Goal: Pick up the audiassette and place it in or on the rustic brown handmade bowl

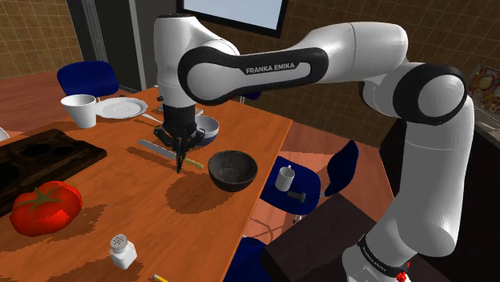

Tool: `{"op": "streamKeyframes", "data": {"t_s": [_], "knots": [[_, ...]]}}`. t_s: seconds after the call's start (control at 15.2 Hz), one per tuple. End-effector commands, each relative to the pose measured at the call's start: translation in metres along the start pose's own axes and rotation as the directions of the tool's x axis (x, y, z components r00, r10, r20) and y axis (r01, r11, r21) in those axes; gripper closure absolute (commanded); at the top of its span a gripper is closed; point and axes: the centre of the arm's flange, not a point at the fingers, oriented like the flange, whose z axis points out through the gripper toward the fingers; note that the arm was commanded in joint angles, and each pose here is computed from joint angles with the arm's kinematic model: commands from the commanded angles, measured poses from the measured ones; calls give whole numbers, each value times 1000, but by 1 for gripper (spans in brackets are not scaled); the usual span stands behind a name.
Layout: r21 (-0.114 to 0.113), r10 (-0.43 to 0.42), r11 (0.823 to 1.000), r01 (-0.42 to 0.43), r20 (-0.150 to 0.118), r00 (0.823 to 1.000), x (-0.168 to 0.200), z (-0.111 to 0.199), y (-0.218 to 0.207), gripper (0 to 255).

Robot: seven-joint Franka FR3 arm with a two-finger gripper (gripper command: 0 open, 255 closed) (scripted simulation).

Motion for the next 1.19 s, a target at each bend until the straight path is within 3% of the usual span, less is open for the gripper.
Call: {"op": "streamKeyframes", "data": {"t_s": [0.0,0.86,1.12], "knots": [[0,0,1000,0,0,1000,5,-4,12,255],[0,0,1000,0,0,1000,73,-8,168,255],[0,0,1000,0,0,1000,73,13,168,255]]}}
